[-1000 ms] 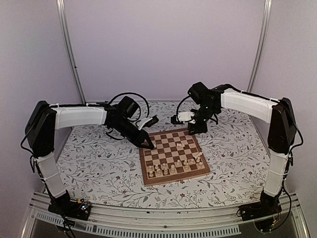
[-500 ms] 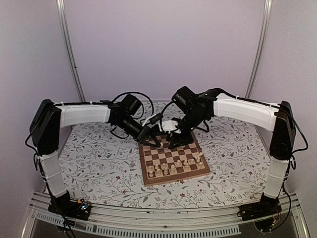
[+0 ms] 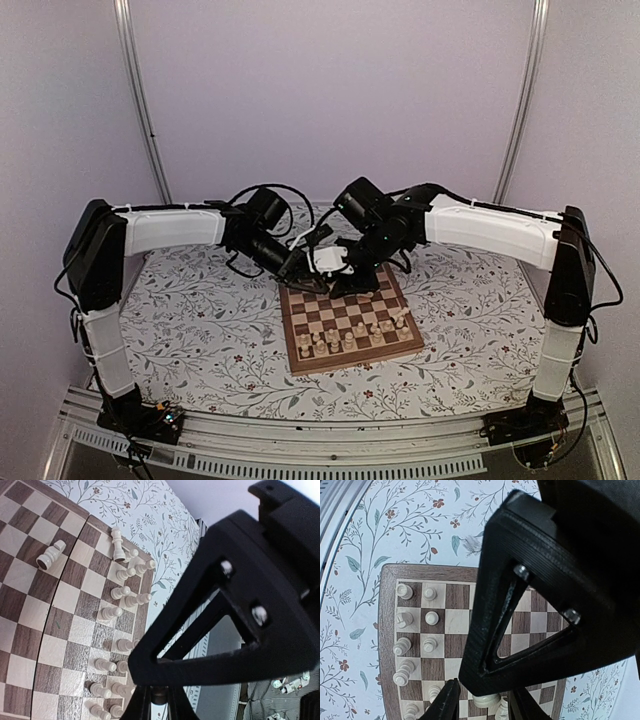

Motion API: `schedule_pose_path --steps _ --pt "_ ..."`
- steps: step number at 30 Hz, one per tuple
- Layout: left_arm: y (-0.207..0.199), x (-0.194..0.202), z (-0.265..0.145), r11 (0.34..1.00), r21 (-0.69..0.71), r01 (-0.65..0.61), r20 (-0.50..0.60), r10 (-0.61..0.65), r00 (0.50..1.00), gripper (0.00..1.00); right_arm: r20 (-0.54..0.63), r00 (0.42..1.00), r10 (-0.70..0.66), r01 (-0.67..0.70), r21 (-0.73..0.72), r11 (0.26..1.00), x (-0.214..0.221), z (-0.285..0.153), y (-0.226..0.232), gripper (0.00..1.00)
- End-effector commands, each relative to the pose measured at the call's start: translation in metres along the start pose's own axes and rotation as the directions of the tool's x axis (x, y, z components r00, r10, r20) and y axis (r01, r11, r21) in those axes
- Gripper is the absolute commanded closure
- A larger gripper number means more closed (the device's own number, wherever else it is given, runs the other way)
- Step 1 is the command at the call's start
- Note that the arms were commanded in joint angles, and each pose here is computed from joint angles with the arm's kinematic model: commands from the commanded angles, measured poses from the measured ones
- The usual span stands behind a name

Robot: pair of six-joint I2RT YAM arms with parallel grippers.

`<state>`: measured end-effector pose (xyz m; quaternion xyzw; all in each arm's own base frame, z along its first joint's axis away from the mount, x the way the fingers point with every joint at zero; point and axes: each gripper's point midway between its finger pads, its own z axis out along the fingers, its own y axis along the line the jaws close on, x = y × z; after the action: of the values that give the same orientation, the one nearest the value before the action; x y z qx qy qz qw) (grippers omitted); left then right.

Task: Set up the chess pieces on the board
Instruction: Place the chess piece on the chessboard.

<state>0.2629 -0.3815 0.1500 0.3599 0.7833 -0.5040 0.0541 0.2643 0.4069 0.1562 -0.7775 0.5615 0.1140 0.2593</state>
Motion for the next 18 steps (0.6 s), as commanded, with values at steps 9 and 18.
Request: schedule_pose_path --steps 9,18 --pt "0.001 -0.009 -0.004 0.999 -0.037 -0.023 0.030 0.024 0.999 0.81 -0.038 0.999 0.013 -0.013 0.002 1.000 0.011 0.011 0.006 0.90" --pt "-0.045 -0.042 -0.064 0.894 -0.347 -0.284 0.357 0.406 0.841 0.65 0.297 0.897 0.328 -0.301 -0.135 0.944 -0.006 -0.043 -0.021 0.93"
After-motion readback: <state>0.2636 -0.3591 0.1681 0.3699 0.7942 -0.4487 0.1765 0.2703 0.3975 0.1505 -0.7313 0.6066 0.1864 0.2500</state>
